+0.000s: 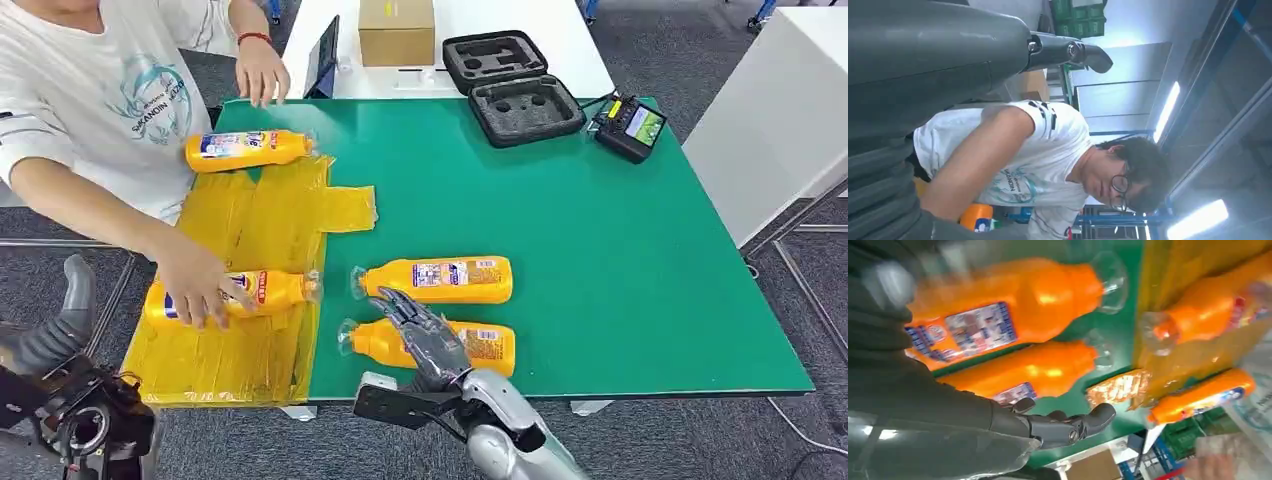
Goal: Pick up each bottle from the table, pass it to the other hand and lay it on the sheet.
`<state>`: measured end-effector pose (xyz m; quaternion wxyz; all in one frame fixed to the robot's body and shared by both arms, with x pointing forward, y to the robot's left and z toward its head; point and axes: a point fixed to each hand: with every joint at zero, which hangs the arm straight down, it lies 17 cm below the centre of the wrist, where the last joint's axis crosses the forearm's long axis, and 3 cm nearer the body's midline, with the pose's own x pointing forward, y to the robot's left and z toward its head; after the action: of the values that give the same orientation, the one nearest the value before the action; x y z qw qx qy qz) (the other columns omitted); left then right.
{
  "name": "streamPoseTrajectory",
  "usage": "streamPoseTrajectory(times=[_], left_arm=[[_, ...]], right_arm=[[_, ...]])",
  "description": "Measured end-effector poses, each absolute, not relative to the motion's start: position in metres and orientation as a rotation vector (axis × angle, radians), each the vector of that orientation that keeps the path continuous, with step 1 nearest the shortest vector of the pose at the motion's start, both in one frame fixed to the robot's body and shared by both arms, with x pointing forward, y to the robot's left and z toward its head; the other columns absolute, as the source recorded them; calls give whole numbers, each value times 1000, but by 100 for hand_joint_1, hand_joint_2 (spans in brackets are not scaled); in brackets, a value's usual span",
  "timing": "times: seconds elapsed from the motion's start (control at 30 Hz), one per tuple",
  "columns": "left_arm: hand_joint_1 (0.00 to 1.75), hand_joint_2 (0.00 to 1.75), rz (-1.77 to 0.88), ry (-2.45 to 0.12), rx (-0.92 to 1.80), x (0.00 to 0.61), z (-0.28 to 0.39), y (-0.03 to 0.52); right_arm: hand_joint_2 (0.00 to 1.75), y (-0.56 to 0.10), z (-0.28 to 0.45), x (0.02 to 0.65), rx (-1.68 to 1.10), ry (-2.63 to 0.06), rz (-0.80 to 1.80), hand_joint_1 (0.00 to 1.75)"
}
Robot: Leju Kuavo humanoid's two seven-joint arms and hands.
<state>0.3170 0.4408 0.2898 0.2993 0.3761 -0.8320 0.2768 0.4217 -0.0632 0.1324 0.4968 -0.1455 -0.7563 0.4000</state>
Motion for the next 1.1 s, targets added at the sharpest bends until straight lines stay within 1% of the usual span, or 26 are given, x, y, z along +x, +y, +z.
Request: streamPoseTrajectory(times=[0.33, 0.57, 1.1], left_arm=[[0, 175, 744, -2209, 1012, 306, 291, 443], [0, 175, 750, -2160, 1035, 290, 276, 454], [0, 175, 783, -2077, 1090, 262, 256, 467]], right_arm=[[175, -79, 131, 425, -391, -1819, 990, 0], [175, -91, 108, 420, -446, -1738, 1095, 0], [175, -113, 78, 430, -502, -1614, 1162, 0]])
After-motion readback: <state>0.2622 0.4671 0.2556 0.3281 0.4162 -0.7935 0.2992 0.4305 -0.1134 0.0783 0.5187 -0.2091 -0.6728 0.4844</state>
